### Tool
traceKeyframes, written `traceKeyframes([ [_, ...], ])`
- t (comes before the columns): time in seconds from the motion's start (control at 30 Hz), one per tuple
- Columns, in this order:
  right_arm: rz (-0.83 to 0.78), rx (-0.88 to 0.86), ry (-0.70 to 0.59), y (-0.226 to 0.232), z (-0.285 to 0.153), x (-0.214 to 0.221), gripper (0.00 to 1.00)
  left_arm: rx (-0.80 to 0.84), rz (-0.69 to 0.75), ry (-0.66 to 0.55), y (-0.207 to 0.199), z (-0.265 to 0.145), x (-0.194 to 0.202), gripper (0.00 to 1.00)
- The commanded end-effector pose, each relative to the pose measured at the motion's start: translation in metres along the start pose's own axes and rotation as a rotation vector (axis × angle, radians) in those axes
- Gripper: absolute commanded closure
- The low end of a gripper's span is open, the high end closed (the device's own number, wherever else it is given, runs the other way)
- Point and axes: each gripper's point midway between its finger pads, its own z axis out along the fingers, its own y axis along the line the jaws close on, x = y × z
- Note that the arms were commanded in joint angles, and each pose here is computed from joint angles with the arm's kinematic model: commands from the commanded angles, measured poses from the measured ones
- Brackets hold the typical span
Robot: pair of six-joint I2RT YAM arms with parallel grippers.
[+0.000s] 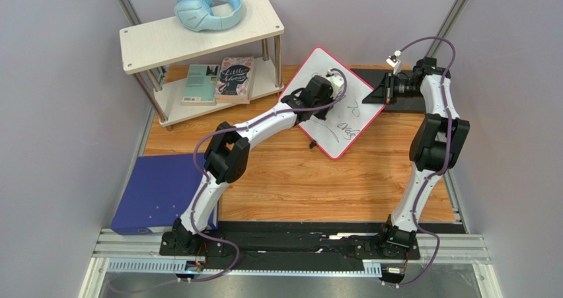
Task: Erase the whiteboard
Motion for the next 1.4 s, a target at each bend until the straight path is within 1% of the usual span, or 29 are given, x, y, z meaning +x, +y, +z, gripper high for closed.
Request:
traceKeyframes([
  [0.0, -0.11, 0.096, 0.097, -0.008, 0.01, 0.017, 1.0, 0.181, 0.099, 0.025, -0.07, -0.004, 0.003, 1.0],
  [0.07, -0.103, 0.115, 0.093, -0.011, 0.01, 0.016, 1.0, 0.203, 0.128, 0.04, -0.084, -0.007, 0.01, 1.0],
  [0.13, -0.101, 0.126, 0.094, -0.012, 0.01, 0.016, 1.0, 0.218, 0.197, 0.062, -0.102, -0.01, 0.02, 1.0],
  [0.2, -0.104, 0.133, 0.094, -0.013, 0.009, 0.015, 1.0, 0.219, 0.246, 0.085, -0.112, -0.012, 0.029, 1.0],
  [0.23, -0.103, 0.133, 0.093, -0.013, 0.01, 0.015, 1.0, 0.233, 0.259, 0.096, -0.123, -0.012, 0.036, 1.0],
  [0.37, -0.103, 0.133, 0.091, -0.012, 0.009, 0.015, 1.0, 0.252, 0.251, 0.125, -0.139, -0.01, 0.05, 1.0],
  [0.4, -0.098, 0.136, 0.091, -0.013, 0.01, 0.015, 1.0, 0.275, 0.249, 0.121, -0.147, -0.011, 0.049, 1.0],
  [0.47, -0.095, 0.142, 0.092, -0.015, 0.01, 0.015, 1.0, 0.291, 0.277, 0.144, -0.16, -0.009, 0.058, 1.0],
  [0.6, -0.093, 0.15, 0.093, -0.016, 0.01, 0.015, 1.0, 0.304, 0.311, 0.131, -0.176, -0.006, 0.054, 1.0],
  [0.7, -0.09, 0.152, 0.093, -0.017, 0.01, 0.016, 1.0, 0.311, 0.316, 0.113, -0.178, -0.007, 0.046, 1.0],
  [0.8, -0.09, 0.149, 0.092, -0.017, 0.01, 0.016, 1.0, 0.348, 0.321, 0.106, -0.186, -0.013, 0.04, 1.0],
  [0.97, -0.102, 0.133, 0.086, -0.012, 0.01, 0.015, 1.0, 0.424, 0.342, 0.085, -0.196, -0.022, 0.038, 1.0],
  [1.03, -0.105, 0.125, 0.085, -0.012, 0.01, 0.015, 1.0, 0.431, 0.355, 0.078, -0.198, -0.025, 0.04, 1.0],
  [1.23, -0.105, 0.115, 0.088, -0.01, 0.011, 0.017, 1.0, 0.391, 0.383, 0.034, -0.197, -0.022, 0.027, 1.0],
  [1.37, -0.104, 0.109, 0.088, -0.01, 0.011, 0.018, 1.0, 0.328, 0.383, -0.016, -0.19, -0.017, 0.005, 1.0],
])
